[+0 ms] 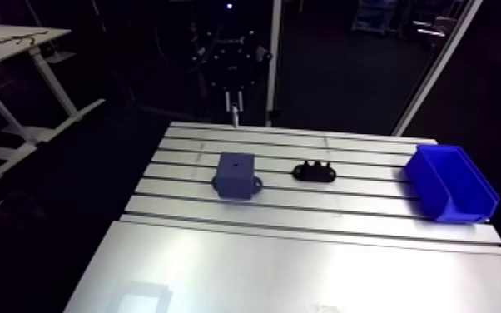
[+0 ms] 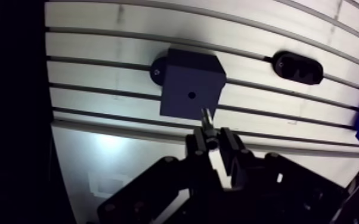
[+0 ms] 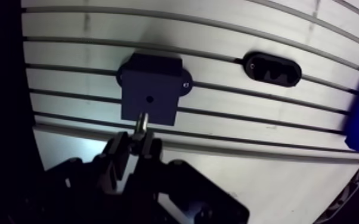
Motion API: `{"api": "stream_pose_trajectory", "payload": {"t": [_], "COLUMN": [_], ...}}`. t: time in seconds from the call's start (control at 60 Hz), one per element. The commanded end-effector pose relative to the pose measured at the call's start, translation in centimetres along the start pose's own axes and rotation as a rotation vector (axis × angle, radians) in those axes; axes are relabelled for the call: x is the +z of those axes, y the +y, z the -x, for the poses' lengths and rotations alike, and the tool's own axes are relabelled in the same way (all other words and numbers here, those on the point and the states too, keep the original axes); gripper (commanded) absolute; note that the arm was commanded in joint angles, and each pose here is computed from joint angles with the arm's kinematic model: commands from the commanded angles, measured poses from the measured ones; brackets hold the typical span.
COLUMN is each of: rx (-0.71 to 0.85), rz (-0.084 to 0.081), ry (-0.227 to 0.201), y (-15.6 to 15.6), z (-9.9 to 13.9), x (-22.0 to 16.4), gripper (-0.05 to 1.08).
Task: Pick up the M10 bolt and insert it into the hole until fully seated.
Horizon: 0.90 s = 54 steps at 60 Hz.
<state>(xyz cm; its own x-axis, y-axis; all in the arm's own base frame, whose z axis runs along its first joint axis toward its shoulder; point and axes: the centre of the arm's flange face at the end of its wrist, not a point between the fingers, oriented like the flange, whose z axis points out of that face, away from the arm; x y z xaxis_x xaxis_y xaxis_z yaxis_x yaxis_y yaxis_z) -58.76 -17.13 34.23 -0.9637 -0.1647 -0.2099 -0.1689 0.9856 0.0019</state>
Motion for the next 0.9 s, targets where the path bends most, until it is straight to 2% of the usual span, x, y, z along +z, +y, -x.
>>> {"api": "stream_pose_trajectory", "payload": {"t": [0.017,0.217,0.833,0.9], "rx": [-0.009,-0.001,-0.003,-0.002], "rz": [0.010,0.010,0.016,0.025], "ry": [-0.023,-0.038,-0.031,-0.031], "y": [-0.5,-0.7,-1.3,-1.2], "z": [-0.7,-1.0,-0.6,-0.5], "x": [1.4,2.2,3.4,3.6], "gripper": [1.08,1.08,1.08,1.08]}}
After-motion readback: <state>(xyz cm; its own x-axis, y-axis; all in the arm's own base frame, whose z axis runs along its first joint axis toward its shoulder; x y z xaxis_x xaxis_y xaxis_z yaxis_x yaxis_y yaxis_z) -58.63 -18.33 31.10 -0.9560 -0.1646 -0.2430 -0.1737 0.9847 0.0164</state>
